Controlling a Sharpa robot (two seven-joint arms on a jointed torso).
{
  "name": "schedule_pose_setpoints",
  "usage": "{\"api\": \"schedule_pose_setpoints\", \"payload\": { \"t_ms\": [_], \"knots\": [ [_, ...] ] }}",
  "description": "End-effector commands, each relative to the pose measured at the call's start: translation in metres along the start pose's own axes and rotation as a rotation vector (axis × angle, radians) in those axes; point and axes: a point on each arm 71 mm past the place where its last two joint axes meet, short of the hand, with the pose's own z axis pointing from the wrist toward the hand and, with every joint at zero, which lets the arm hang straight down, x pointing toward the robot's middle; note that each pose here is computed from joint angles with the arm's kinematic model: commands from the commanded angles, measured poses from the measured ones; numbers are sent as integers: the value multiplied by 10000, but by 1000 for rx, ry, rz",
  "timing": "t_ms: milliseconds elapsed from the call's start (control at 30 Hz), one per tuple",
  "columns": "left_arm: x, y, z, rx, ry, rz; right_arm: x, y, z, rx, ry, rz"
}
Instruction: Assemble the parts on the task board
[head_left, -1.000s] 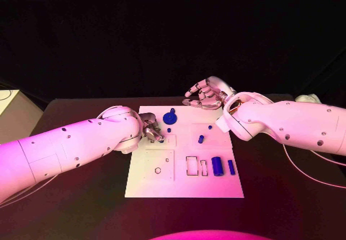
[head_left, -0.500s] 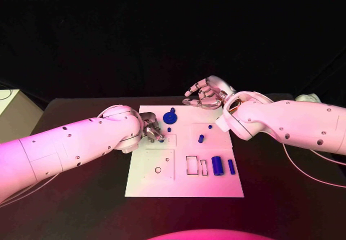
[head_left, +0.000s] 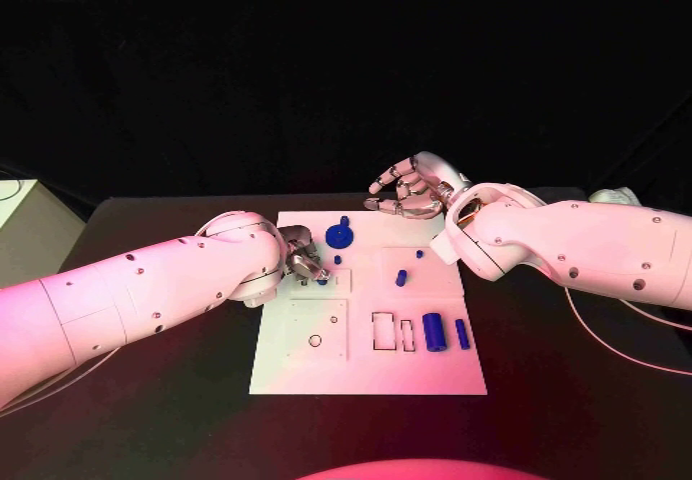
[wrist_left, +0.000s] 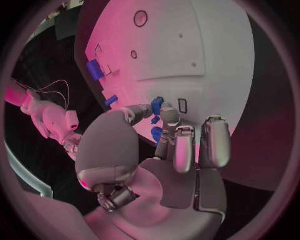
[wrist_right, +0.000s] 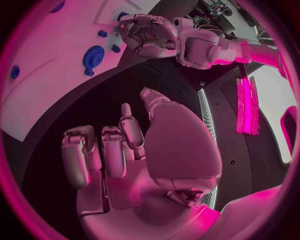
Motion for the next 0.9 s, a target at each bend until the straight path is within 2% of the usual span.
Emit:
{"api": "schedule_pose_setpoints", "payload": {
  "t_ms": [33,500,900],
  "knots": [
    [33,-34,6,11,8,-7,13,10,-3,-12,14,-8],
    [19,-5,11,2,2,-10,9,8,-3,-12,11,-9],
    [-4,56,6,-10,-9,-15,5,5,-3,-12,9,-9]
  ]
}}
